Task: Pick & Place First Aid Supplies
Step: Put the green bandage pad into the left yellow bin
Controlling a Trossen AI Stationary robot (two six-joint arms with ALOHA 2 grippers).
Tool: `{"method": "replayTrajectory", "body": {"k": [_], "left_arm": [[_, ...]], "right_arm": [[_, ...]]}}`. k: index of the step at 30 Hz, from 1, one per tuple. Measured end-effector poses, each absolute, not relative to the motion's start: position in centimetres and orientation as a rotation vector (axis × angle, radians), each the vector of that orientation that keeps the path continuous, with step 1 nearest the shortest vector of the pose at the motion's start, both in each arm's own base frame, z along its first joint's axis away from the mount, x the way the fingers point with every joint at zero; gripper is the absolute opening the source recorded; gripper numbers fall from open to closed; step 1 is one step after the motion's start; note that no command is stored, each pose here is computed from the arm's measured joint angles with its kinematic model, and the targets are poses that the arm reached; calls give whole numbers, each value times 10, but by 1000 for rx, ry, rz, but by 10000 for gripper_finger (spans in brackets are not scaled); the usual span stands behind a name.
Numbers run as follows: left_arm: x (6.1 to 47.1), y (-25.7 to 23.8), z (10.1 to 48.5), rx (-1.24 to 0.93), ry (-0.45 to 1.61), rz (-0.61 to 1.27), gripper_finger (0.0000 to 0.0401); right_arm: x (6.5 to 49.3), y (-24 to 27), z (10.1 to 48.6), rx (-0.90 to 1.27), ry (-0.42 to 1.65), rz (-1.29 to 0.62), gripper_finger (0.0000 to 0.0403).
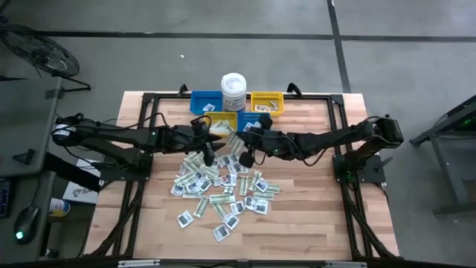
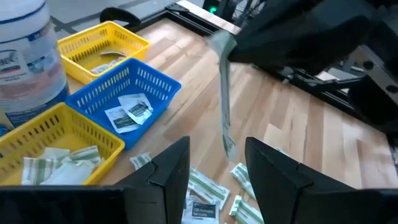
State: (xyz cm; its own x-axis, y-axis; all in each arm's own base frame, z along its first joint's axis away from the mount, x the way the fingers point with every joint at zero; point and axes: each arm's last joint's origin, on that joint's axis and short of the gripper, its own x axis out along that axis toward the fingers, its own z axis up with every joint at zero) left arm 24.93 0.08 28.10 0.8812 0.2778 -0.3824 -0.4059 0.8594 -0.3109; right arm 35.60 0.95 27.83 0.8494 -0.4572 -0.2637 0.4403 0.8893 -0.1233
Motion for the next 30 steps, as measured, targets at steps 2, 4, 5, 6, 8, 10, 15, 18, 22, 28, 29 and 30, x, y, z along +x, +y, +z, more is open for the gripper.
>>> {"method": "replayTrajectory", "body": {"k": [2,4,5,6,8,10,15,18,22,28,29,30], "left_arm": [[249,0,281,-400,340,350,156],[249,0,281,-400,340,349,156],[249,0,281,-400,339,348,156],[249,0,281,-400,339,349,156],[249,0,281,-400,339,350,156],[249,0,281,-399,337,354,156],[250,0,281,-401,335,348,141],[250,0,282,-407,326,329,109],[250,0,283,-408,323,327,39],[250,-1,283,-397,330,308,6],[250,-1,283,-392,333,297,4],[250,-1,283,-390,334,296,3]], "right_arm": [[357,10,281,-63,264,-455,0],[358,11,284,-53,233,-430,0],[358,11,285,-52,226,-425,0],[358,11,285,-52,226,-421,0],[359,11,285,-50,228,-416,0],[359,12,285,-46,224,-397,0],[359,12,285,-41,221,-372,0],[359,13,285,-39,219,-358,0],[359,13,285,-39,220,-355,0],[359,13,285,-63,225,-350,0],[359,13,285,-70,226,-344,0],[359,13,285,-77,227,-339,0]]}}
